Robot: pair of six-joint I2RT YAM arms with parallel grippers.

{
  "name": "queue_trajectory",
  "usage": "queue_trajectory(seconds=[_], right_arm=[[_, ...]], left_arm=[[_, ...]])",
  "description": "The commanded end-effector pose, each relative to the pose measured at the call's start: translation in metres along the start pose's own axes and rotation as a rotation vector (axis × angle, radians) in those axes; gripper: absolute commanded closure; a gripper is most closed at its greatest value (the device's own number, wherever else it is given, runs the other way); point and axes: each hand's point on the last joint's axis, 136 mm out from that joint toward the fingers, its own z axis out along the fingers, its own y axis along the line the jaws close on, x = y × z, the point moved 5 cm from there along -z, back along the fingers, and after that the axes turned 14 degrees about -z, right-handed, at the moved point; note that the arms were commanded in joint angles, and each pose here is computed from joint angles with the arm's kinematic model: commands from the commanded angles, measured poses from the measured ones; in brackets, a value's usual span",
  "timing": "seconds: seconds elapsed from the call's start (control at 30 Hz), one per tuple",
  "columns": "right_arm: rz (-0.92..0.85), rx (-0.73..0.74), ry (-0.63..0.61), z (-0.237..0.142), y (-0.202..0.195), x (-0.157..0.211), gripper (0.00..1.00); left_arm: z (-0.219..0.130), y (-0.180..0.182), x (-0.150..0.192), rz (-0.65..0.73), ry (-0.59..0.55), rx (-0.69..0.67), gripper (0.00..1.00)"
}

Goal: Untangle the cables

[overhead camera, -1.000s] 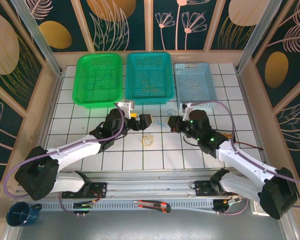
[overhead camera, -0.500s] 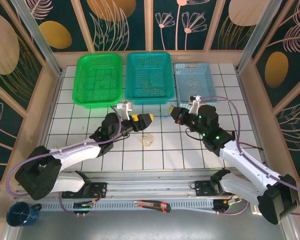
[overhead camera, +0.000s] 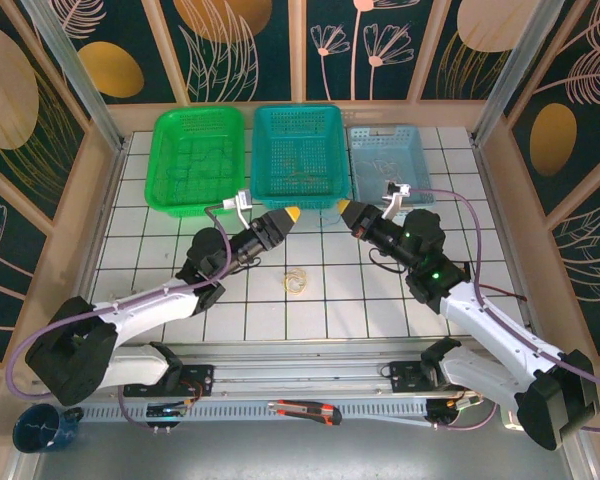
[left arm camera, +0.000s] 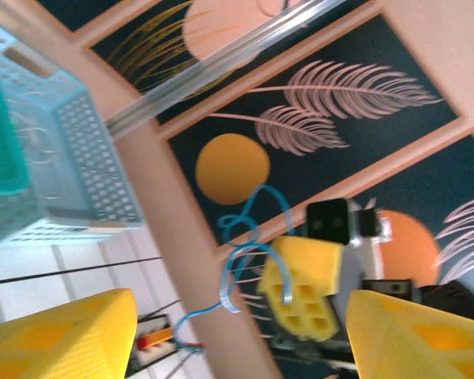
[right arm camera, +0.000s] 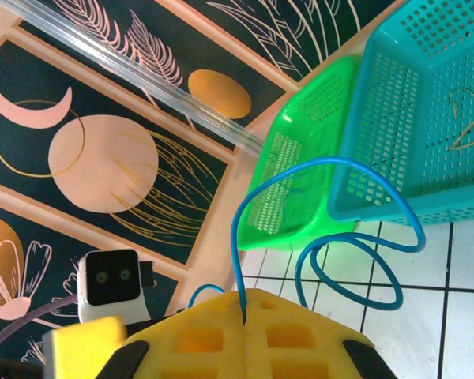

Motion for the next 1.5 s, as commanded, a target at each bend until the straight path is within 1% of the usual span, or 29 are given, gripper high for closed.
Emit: queue_trajectory(seconds=[0.0, 0.17, 0.27, 0.4, 0.83, 1.13, 1.33, 1.47], right_arm=[[-0.049, -0.007, -0.054, -0.001, 0.003, -0.007, 1.0], [-0.1, 0.037, -0.043, 0.009, -0.001, -0.001, 1.0], [-0.12, 0.042, -0.031, 0.017, 0.001, 0.003, 1.0], [-0.142, 0.037, -0.017, 0.026, 0.006, 0.008, 1.0], [-0.168, 0.052, -0.029, 0.028, 0.011, 0.005, 1.0], [-0.163, 0.0, -0.008, 0.03, 0.021, 0.011, 1.0], [-0.161, -0.023, 0.028, 0.031, 0.028, 0.022, 1.0], [-0.159, -0.032, 0.042, 0.031, 0.031, 0.028, 1.0]], left_arm=[[0.005, -0.041, 0.002, -0.084, 0.065, 0.168, 0.3], [0.009, -0.045, 0.01, -0.181, 0.113, 0.197, 0.28], [0.011, -0.044, 0.016, -0.194, 0.131, 0.193, 0.27], [0.015, -0.033, 0.021, -0.21, 0.14, 0.166, 0.27], [0.008, 0.001, 0.021, -0.236, 0.077, 0.062, 0.28], [0.014, 0.006, 0.018, -0.23, 0.054, 0.052, 0.29], [0.019, 0.008, 0.014, -0.234, 0.032, 0.067, 0.32], [0.02, 0.009, 0.013, -0.233, 0.018, 0.074, 0.38]])
